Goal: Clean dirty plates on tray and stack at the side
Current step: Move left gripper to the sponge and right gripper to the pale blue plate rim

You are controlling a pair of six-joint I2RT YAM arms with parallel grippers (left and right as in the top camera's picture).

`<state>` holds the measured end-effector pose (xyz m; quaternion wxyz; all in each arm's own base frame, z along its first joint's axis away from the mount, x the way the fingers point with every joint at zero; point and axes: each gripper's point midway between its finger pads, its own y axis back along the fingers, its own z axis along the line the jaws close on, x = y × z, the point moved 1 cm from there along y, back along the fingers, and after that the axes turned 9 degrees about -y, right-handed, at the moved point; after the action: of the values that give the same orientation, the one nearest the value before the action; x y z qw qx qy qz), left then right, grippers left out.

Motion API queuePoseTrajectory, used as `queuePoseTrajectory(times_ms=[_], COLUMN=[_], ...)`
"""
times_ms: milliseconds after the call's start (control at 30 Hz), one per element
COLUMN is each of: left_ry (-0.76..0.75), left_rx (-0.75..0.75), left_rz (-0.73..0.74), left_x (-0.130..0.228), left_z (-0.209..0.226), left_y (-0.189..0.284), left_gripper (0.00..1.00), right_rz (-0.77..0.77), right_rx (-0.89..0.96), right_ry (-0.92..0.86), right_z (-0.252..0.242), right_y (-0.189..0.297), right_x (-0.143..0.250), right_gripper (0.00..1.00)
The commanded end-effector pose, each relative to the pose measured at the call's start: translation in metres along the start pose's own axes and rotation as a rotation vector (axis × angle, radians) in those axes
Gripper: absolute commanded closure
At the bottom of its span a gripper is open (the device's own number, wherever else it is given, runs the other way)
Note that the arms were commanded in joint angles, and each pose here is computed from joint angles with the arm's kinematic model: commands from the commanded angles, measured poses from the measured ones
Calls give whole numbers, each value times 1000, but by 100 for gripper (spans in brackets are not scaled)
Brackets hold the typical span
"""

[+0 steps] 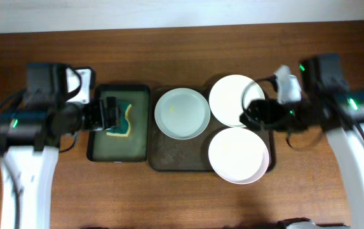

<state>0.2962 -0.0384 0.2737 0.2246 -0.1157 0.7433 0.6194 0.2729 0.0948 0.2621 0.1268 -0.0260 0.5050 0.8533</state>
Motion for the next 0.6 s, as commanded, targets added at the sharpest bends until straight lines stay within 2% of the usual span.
queuePoseTrajectory(times_ms=[0,100,167,200,233,267,333,433,467,567], left_ry=[17,39,51,55,59,63,71,78,80,83], left_rx=[80,92,97,98,100,100,103,103,104,105], left_rz=[118,208,257,275,293,308,343,374,383,398], left_x=[3,8,11,12,14,15,18,21,21,23], left_z=[-4,0,2,4,5,6,8,10,10,11], left_y=[-30,-53,-68,-74,-80,-84,-95,-105,-108,-113], left_gripper=[46,54,58,48,41,29,19,18,14,16], right_rz=[147,213,225,222,220,220,233,231,212,163], right_rx=[-86,-61,7,48,83,110,144,197,248,383], right_ry=[-32,-29,-63,-82,-103,-121,-141,-133,-138,-152], right_z=[10,10,4,0,-4,-7,-7,-6,-11,-21], right_y=[-32,-60,-80,-88,-95,-101,-118,-140,-147,-165], right_x=[-7,-10,-15,-18,-21,-22,-23,-24,-26,-29], right_gripper=[51,53,50,48,47,47,47,45,45,46])
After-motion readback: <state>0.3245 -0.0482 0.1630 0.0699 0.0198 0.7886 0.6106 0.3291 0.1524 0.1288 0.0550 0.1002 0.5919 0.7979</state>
